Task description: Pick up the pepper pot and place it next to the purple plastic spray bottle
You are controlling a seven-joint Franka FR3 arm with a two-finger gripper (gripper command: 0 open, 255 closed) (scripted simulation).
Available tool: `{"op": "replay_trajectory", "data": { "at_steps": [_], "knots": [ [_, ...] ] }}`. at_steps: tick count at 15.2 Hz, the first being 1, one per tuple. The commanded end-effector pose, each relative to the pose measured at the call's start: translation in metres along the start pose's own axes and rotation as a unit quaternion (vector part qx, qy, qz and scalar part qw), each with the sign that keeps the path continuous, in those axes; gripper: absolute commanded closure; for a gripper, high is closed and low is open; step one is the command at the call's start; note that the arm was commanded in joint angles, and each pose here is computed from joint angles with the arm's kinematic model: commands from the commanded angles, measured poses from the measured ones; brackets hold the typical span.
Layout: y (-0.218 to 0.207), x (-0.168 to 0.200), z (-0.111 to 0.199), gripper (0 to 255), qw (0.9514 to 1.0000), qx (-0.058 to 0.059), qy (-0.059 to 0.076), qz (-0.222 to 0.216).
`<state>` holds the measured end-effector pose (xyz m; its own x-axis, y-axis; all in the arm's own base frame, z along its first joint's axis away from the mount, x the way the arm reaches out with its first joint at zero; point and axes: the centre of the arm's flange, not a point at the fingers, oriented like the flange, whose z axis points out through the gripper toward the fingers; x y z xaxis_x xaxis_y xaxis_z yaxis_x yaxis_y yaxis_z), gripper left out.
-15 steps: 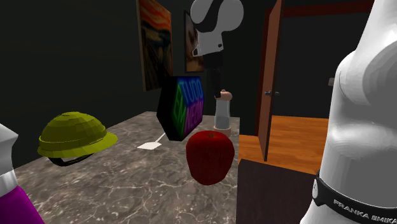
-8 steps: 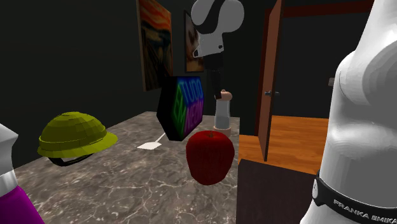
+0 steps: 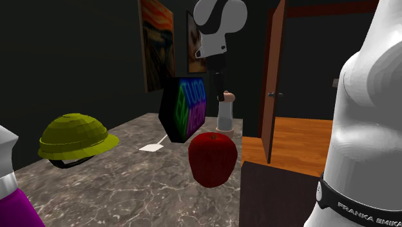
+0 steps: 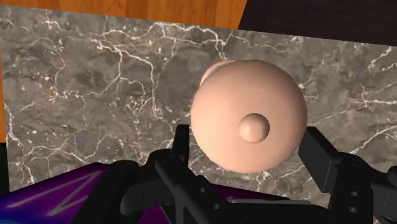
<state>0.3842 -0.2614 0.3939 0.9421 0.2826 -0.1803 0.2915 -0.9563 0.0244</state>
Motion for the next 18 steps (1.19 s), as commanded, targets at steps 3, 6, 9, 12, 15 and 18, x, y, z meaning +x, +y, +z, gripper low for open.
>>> {"op": "replay_trajectory", "data": {
  "at_steps": [3, 6, 9, 12, 15, 18],
  "knots": [
    [0.000, -0.001, -0.005, 255, 1.0000, 0.000, 0.000, 0.000],
    [0.000, -0.004, -0.020, 255, 1.0000, 0.000, 0.000, 0.000],
    [0.001, -0.007, -0.036, 255, 1.0000, 0.000, 0.000, 0.000],
    [0.001, -0.009, -0.052, 255, 1.0000, 0.000, 0.000, 0.000],
    [0.002, -0.012, -0.067, 255, 1.0000, 0.000, 0.000, 0.000],
    [0.002, -0.015, -0.083, 255, 1.0000, 0.000, 0.000, 0.000]
  ]
}}
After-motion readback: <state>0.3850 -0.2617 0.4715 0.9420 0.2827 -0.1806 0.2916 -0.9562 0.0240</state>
